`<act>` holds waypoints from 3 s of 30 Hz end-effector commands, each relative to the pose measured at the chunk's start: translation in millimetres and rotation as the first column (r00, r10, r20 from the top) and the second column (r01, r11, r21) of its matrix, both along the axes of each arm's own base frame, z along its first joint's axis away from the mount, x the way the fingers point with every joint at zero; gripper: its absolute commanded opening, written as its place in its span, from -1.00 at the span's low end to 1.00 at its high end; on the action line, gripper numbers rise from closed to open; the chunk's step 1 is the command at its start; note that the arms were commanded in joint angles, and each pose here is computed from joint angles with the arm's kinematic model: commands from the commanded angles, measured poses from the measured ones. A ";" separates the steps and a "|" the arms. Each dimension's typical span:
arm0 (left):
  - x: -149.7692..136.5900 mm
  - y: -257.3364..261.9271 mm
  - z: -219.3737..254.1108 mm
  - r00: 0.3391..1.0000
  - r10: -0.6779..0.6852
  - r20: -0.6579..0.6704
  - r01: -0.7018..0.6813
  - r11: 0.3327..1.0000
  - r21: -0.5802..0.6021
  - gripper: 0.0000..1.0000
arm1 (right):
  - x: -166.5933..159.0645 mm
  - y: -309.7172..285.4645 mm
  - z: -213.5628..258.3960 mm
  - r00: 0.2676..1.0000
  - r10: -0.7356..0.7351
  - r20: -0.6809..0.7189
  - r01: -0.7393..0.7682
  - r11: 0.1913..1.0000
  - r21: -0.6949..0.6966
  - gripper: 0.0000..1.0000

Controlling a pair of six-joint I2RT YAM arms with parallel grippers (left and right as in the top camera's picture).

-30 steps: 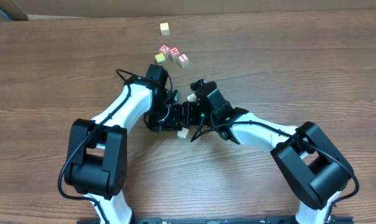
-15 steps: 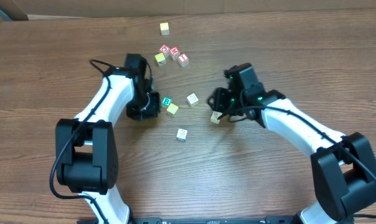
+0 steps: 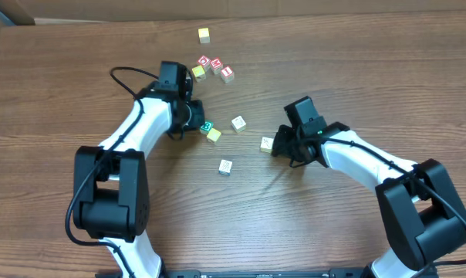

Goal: Flip 5 blocks

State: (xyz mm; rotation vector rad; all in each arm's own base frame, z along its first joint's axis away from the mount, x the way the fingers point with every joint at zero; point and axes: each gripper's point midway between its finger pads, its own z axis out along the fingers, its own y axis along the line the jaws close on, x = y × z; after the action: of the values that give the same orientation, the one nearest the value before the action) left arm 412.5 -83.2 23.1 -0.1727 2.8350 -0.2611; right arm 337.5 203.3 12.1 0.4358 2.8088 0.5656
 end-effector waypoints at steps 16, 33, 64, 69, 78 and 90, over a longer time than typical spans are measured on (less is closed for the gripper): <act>-33.1 -85.2 -9.7 0.985 -0.159 -0.068 0.117 0.903 -0.413 -0.60 | -20.3 66.9 9.6 0.989 0.133 0.070 -0.139 0.986 0.094 -0.09; -43.2 -79.5 -14.6 0.979 -0.170 -0.111 0.116 0.916 -0.384 -0.55 | -6.0 55.7 8.9 0.984 0.088 0.152 -0.087 0.996 -0.014 0.15; -35.6 21.8 -21.5 0.980 0.030 -0.196 -0.056 0.990 -0.131 -0.10 | -8.5 73.1 12.1 0.973 0.119 0.200 -0.118 0.993 -0.017 0.27; -35.2 22.9 -21.5 0.980 0.034 -0.195 -0.060 0.989 -0.132 0.14 | -12.1 85.7 8.5 0.957 0.192 0.219 -0.194 0.981 -0.015 0.29; -40.2 23.3 -22.1 0.976 0.034 -0.216 -0.063 0.990 -0.129 0.24 | -18.0 91.8 -3.0 0.953 0.212 0.216 -0.207 0.977 -0.046 0.27; -41.2 23.4 -22.6 0.975 0.034 -0.219 -0.063 0.990 -0.128 0.25 | 21.4 54.8 9.0 0.917 0.108 0.384 -0.017 0.972 -0.235 0.25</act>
State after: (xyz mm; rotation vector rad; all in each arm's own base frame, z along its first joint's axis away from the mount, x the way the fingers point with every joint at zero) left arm 376.5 -68.1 9.1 -0.3250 2.9921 -0.5091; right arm 349.8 271.7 21.1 0.1475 2.5137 0.3964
